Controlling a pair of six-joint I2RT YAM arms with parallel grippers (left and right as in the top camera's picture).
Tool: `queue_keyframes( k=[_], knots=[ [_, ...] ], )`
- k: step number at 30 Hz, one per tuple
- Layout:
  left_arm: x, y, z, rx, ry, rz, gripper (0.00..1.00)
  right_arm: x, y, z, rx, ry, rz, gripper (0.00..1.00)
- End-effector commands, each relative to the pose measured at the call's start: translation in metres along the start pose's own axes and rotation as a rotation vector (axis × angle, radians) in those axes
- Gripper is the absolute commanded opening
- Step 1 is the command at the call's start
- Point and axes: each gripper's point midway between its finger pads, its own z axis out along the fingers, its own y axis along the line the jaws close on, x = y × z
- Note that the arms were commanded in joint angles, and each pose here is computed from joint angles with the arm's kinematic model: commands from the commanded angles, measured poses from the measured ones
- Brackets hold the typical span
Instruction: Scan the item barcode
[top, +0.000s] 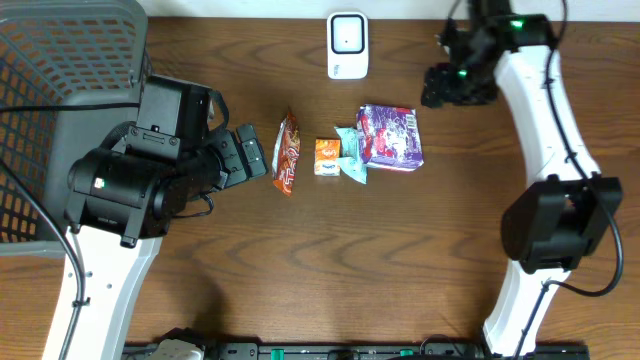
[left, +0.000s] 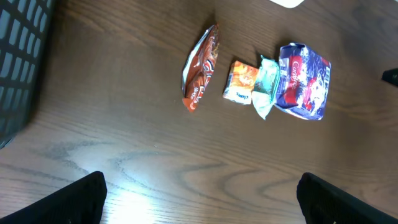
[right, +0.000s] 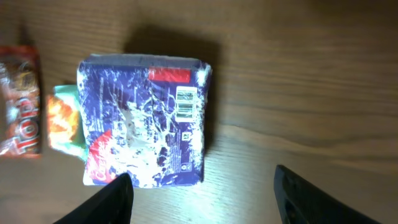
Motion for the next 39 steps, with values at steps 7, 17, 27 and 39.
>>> queue_keyframes(
  k=[7,17,27,39],
  knots=[
    [-0.002,0.000,-0.003,0.001,-0.013,-0.002,0.98,0.044,0.016,0.063,-0.443,0.096,0.065,0.59],
    [-0.002,0.000,-0.003,0.002,-0.013,-0.002,0.98,0.008,0.040,0.023,0.264,-0.036,-0.043,0.79],
    [-0.002,0.000,-0.003,0.002,-0.013,-0.002,0.98,0.017,0.102,0.047,0.554,-0.128,-0.212,0.75],
    [-0.002,0.000,-0.003,0.001,-0.013,-0.002,0.98,0.052,0.080,0.104,0.676,-0.055,-0.192,0.67]
  ],
)
